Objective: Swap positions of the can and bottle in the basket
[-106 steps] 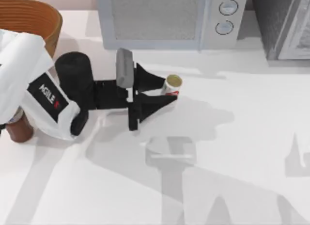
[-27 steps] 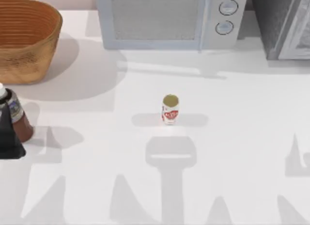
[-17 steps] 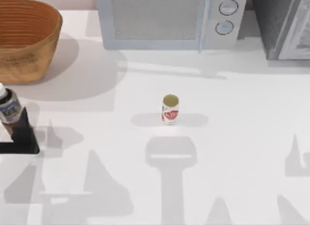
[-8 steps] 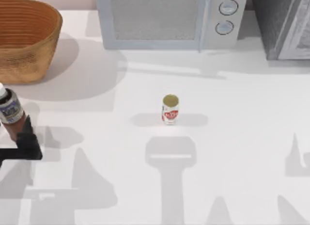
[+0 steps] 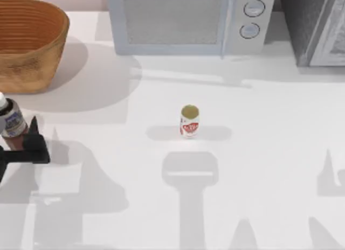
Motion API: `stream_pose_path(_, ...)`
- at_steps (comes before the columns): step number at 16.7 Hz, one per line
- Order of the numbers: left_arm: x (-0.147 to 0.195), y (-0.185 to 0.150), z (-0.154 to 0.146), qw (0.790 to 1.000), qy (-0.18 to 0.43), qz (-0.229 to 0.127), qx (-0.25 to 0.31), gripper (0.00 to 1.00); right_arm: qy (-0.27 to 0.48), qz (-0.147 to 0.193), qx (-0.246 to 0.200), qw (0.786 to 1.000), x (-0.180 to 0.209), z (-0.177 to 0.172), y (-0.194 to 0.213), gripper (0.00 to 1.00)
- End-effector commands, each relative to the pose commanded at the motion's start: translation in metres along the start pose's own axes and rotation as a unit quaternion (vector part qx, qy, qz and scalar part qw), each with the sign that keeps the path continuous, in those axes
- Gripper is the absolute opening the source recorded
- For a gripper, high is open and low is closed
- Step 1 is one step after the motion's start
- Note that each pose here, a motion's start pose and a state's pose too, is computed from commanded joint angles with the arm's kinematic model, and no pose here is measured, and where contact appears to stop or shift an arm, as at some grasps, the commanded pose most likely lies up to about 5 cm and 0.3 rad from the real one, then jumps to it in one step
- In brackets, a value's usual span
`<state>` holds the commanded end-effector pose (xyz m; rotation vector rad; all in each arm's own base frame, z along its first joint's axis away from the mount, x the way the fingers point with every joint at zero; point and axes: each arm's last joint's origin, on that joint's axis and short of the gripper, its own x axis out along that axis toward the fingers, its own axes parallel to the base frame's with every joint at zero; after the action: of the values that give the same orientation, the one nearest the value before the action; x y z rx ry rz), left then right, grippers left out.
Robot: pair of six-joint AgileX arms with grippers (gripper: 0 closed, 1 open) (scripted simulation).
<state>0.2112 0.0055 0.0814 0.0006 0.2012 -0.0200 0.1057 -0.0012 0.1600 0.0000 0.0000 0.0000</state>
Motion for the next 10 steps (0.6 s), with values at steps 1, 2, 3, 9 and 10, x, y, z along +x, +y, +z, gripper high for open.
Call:
stream_pose_path(1,0.01,0.0,0.001,1.0,-0.002,0.0,0.0,1.0,0.0,0.0,0.0,1.0,0.0,0.0,0.0,1.0)
stream_pose_path(2,0.02,0.0,0.001,1.0,-0.003,0.0,0.0,1.0,0.0,0.0,0.0,1.0,0.0,0.0,0.0,1.0)
stream_pose_path(3,0.026,0.0,0.0,1.0,-0.002,0.0,0.0,1.0,0.0,0.0,0.0,1.0,0.0,0.0,0.0,1.0)
stream_pose_path(9,0.032,0.0,-0.001,1.0,0.0,0.0,0.0,0.92,0.0,0.0,0.0,1.0,0.0,0.0,0.0,1.0)
stream_pose_path(10,0.032,0.0,-0.001,1.0,0.0,0.0,0.0,0.85,0.0,0.0,0.0,1.0,0.0,0.0,0.0,1.0)
